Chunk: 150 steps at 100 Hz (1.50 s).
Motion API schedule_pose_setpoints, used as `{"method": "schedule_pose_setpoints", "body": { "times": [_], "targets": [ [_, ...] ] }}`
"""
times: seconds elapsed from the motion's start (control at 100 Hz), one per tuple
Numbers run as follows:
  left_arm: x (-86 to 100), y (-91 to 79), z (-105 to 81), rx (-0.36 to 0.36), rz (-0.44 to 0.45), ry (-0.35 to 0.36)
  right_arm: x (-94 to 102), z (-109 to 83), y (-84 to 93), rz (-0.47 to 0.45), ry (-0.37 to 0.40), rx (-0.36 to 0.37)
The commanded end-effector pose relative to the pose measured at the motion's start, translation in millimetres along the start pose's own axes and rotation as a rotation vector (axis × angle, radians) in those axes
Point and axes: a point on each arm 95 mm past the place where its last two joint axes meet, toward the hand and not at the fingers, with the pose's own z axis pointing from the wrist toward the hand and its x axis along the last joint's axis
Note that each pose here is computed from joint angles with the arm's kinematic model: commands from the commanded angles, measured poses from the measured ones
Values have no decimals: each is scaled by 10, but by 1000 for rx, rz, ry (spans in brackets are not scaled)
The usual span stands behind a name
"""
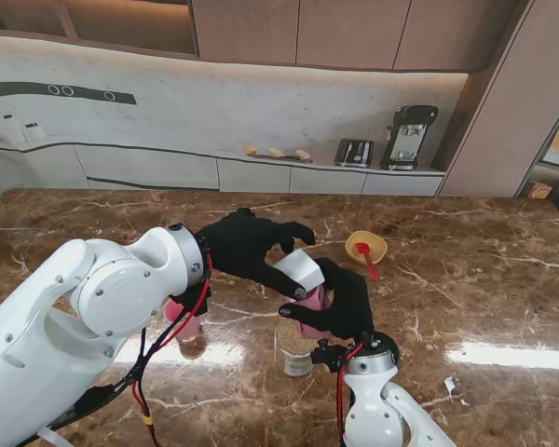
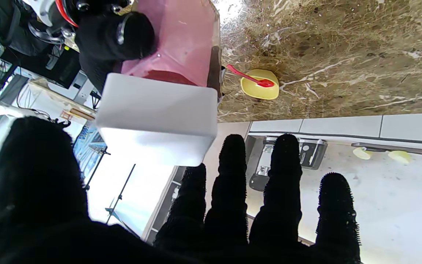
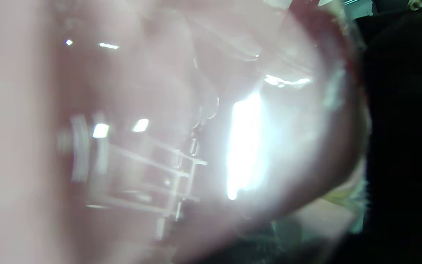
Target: Measure grain into the airtight container
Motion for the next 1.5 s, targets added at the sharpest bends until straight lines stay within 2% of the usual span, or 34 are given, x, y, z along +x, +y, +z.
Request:
{"method": "schedule_pose_setpoints", "body": {
  "times": [0.0, 0.39, 0.52, 0.64, 0.84, 0.95, 1.08, 1.15, 1.25, 1.49],
  "targets": [
    [10, -9, 5, -18, 24, 6, -10, -28, -22, 1, -14, 9],
    [-17, -18, 18, -27, 64, 88, -6, -28, -23, 2, -15, 8],
    [-48, -37, 6, -54, 51, 157, -6, -29, -24, 2, -16, 9],
    [-71, -51, -34, -127, 30, 194, -7, -29, -24, 2, -18, 8],
    [-95, -24, -51, -81, 28, 163, -8, -30, -29, 2, -18, 11],
    [-84, -3, -57, -23, 19, 91, -11, -30, -26, 2, -18, 11],
    [-51, 2, -64, 43, 59, 10, -13, -29, -23, 1, -19, 11],
    [-43, -18, -67, 51, 79, 33, -14, -29, -22, 0, -18, 11],
    [-20, -66, -80, 45, 170, 88, -16, -28, -20, 1, -19, 10],
    [11, -103, -54, -38, 182, 94, -8, -32, -36, 3, -16, 16]
  ]
}}
